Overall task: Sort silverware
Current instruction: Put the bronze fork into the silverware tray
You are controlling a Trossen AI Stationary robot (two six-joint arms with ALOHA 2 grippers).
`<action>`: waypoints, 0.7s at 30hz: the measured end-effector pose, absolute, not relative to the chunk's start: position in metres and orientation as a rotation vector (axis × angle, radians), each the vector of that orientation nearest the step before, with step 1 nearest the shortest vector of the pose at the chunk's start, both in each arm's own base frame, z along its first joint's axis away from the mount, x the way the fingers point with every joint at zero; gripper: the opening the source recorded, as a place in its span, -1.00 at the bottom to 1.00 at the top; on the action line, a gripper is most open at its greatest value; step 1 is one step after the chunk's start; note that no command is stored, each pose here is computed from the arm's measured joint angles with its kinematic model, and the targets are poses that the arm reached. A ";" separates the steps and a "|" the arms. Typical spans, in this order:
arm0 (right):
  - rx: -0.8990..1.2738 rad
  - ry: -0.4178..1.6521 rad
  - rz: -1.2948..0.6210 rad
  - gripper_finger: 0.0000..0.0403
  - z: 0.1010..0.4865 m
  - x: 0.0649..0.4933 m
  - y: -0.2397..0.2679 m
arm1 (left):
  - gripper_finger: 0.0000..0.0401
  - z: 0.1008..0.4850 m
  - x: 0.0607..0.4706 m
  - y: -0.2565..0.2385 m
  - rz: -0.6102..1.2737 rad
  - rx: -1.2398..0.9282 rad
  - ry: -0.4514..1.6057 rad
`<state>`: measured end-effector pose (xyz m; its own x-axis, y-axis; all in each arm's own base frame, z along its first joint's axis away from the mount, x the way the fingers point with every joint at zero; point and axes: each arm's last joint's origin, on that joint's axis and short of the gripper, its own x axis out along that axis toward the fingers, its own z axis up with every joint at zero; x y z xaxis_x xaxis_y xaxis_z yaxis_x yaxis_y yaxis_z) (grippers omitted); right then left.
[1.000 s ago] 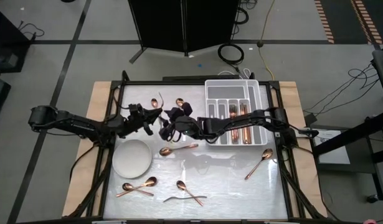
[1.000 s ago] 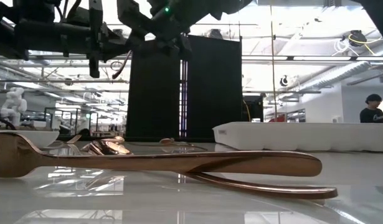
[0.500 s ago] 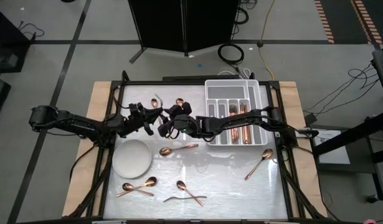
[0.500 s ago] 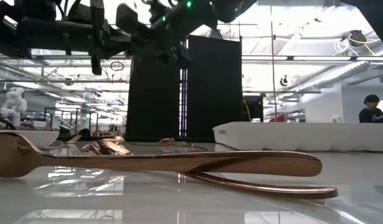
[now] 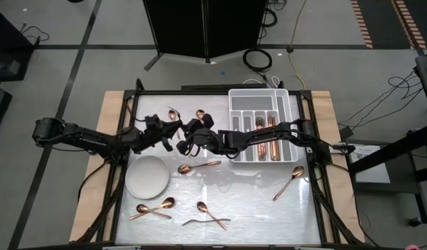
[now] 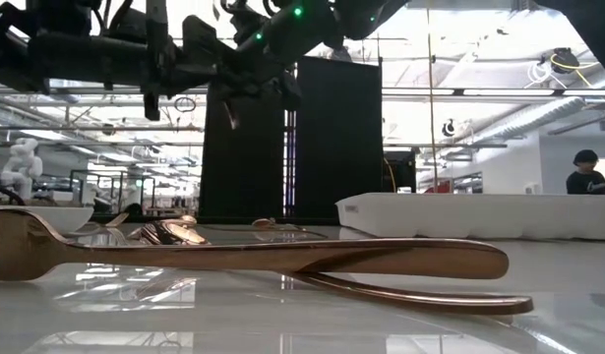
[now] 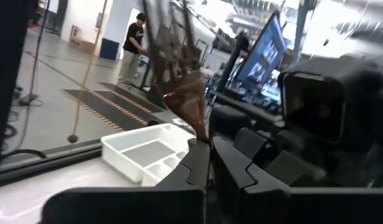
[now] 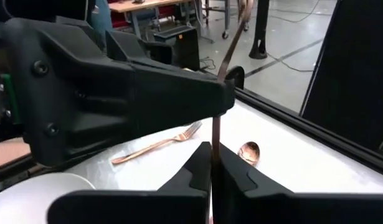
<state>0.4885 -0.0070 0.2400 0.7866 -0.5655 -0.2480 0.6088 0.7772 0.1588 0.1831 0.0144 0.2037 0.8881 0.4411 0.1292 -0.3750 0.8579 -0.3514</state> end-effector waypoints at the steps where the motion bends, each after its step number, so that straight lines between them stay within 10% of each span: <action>1: 0.235 0.199 -0.640 -1.00 0.241 0.487 -0.007 | -0.90 0.203 0.183 0.015 0.437 -0.310 -0.197; 13: 0.249 0.328 -0.699 -1.00 0.283 0.452 -0.015 | -0.11 0.207 0.174 0.015 0.404 -0.198 -0.141; 21: 0.336 0.571 -0.949 -1.00 0.280 0.390 -0.024 | -0.01 0.212 0.160 0.013 0.357 -0.135 -0.097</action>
